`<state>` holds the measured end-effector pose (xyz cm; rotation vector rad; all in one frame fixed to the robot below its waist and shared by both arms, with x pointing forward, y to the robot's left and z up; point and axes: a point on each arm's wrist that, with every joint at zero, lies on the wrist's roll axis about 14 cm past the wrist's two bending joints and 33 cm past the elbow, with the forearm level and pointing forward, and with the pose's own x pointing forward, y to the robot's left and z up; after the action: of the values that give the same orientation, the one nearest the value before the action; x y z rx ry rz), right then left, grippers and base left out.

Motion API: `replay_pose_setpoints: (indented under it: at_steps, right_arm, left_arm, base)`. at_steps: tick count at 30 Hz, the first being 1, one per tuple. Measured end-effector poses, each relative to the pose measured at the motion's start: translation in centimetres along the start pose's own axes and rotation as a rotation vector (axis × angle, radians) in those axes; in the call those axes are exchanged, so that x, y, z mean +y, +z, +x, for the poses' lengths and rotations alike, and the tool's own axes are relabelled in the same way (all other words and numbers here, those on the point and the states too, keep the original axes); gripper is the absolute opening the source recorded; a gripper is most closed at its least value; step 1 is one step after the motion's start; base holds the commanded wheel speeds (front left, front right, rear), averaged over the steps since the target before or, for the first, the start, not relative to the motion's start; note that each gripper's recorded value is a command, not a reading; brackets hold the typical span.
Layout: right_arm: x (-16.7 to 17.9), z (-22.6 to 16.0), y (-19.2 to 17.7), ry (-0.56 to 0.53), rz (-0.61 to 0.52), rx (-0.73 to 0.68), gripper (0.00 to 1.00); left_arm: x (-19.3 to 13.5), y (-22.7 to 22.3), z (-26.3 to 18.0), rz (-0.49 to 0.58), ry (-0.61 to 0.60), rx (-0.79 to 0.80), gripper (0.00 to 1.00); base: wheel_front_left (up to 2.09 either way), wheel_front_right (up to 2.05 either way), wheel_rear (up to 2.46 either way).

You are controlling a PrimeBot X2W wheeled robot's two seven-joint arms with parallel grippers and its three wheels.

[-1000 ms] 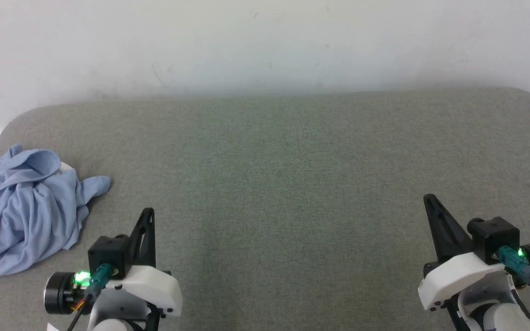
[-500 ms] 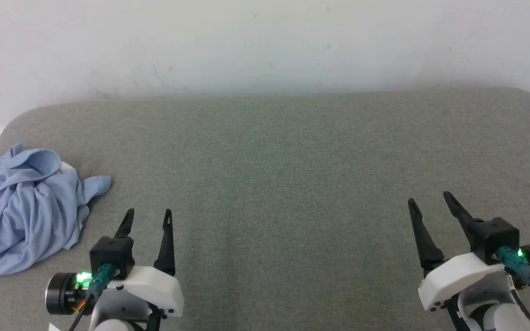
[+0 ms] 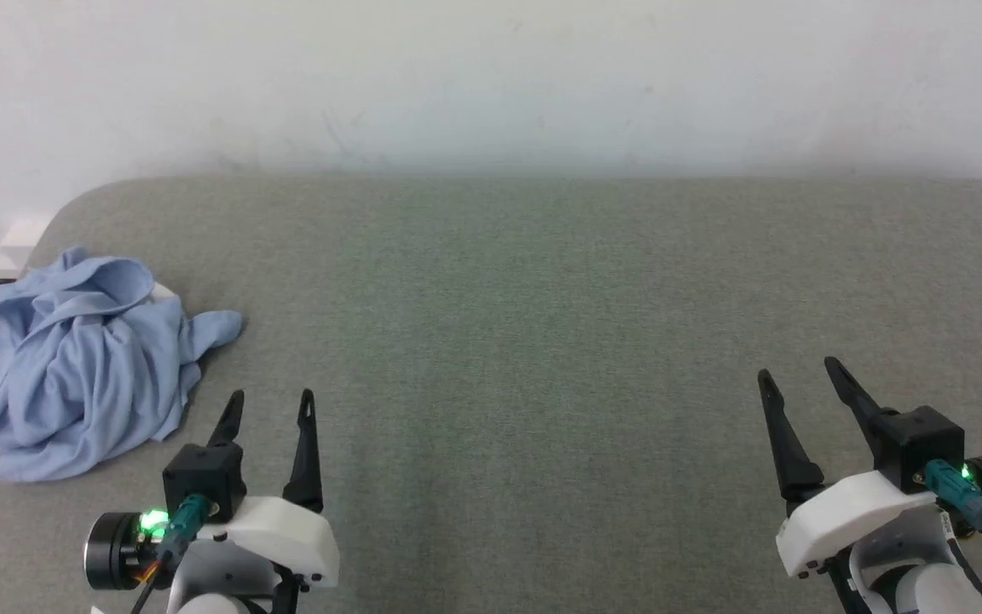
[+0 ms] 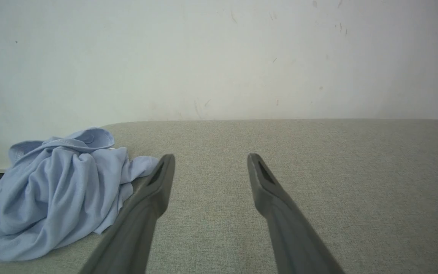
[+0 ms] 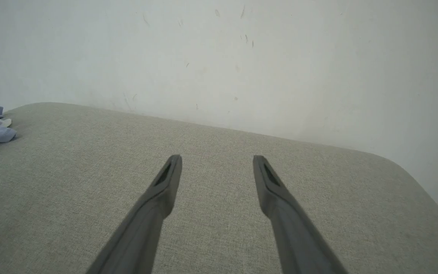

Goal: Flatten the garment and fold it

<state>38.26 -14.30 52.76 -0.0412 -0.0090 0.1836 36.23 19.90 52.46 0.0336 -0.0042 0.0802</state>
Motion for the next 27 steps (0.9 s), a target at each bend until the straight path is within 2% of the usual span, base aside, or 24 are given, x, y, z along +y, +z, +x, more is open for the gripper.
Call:
replay_pose_setpoints:
  at_steps: [27]
  right_arm:
    - [6.5,3.3,0.0,0.195,0.028,-0.018,1.0]
  left_arm:
    - [7.4,0.4,-4.2,-0.019,0.259,-0.033,1.0]
  base:
    - [0.0,0.0,0.0]
